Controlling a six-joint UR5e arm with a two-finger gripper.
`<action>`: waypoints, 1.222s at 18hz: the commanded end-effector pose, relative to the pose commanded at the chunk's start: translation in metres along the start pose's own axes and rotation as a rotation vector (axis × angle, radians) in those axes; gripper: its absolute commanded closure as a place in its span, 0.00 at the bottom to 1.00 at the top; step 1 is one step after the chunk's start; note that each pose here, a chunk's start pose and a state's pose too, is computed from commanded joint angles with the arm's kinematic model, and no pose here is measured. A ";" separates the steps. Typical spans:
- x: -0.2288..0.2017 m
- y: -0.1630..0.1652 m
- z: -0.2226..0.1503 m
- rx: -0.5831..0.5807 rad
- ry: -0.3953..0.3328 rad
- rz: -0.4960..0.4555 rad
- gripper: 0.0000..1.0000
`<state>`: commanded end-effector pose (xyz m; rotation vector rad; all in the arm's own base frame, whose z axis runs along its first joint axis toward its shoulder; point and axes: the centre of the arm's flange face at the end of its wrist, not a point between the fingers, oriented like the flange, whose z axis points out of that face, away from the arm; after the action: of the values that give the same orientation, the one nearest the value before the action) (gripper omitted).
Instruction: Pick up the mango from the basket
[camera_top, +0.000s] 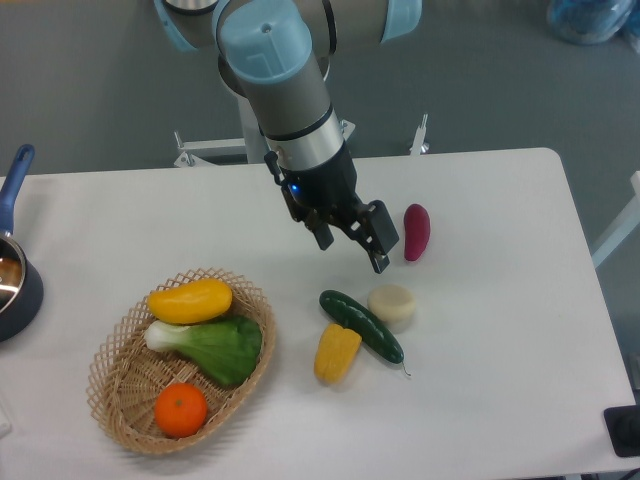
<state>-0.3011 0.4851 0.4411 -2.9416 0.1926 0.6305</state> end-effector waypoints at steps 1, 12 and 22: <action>0.005 0.001 0.003 0.012 0.020 -0.014 0.00; 0.087 -0.031 0.020 0.033 0.158 -0.228 0.00; 0.161 -0.078 0.044 0.012 0.236 -0.124 0.00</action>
<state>-0.1612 0.5527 0.3427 -2.9816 0.0349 0.2640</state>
